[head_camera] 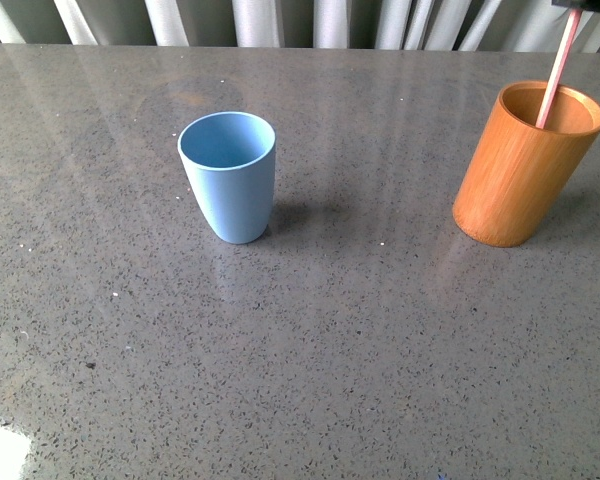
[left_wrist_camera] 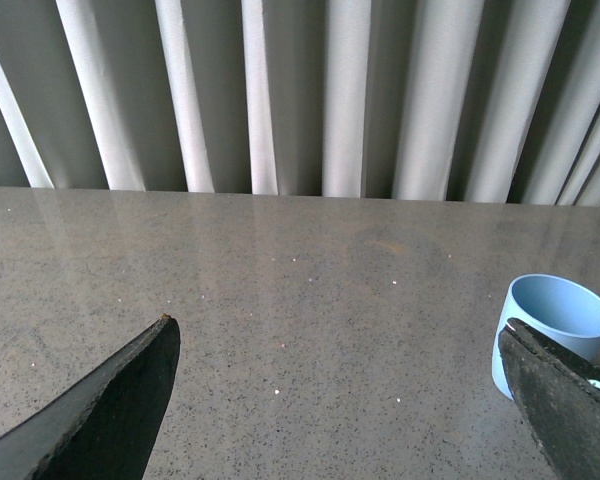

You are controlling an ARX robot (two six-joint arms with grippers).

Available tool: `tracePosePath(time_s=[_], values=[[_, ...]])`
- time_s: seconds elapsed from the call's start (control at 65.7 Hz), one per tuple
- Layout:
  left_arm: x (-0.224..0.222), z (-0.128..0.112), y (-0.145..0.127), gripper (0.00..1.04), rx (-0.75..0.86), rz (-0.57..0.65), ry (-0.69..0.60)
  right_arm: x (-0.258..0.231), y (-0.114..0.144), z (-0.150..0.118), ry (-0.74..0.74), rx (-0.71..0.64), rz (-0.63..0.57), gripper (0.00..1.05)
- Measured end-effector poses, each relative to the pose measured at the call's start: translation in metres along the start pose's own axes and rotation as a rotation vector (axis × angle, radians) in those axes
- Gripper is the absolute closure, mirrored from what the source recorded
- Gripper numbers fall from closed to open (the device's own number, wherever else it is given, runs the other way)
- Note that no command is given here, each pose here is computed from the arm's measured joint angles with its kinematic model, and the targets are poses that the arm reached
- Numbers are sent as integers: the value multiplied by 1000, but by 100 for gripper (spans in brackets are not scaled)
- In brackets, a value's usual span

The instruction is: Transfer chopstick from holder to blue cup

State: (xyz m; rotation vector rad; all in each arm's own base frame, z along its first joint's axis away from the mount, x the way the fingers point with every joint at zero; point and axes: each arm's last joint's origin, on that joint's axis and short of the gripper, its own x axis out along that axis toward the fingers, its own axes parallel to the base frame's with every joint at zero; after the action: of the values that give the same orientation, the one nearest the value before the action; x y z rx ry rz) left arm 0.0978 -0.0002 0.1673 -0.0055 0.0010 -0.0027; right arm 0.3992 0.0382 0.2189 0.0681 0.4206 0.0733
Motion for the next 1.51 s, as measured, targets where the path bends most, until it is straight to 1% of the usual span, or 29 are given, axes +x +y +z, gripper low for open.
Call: tracePosePath(time_s=[0.076, 0.274, 0.396, 0.533, 0.685, 0.929, 1.02, 1.218, 1.279, 1.507], values=[[0, 0, 0, 9, 0, 0, 0, -9, -4, 9, -26, 7, 2, 102], [0, 0, 0, 9, 0, 0, 0, -53, -12, 49, -142, 65, 27, 102], [0, 0, 0, 9, 0, 0, 0, -83, -7, 76, -226, 88, 63, 102], [0, 0, 0, 9, 0, 0, 0, -101, 5, 87, -269, 101, 100, 102], [0, 0, 0, 9, 0, 0, 0, -112, 25, 90, -286, 113, 153, 102], [0, 0, 0, 9, 0, 0, 0, -113, 66, 85, -281, 158, 228, 102], [0, 0, 0, 9, 0, 0, 0, -111, 84, 82, -273, 171, 255, 102], [0, 0, 0, 9, 0, 0, 0, -93, 134, 70, -238, 196, 310, 102], [0, 0, 0, 9, 0, 0, 0, -86, 142, 68, -239, 209, 311, 102], [0, 0, 0, 9, 0, 0, 0, -76, 157, 68, -247, 234, 310, 102]])
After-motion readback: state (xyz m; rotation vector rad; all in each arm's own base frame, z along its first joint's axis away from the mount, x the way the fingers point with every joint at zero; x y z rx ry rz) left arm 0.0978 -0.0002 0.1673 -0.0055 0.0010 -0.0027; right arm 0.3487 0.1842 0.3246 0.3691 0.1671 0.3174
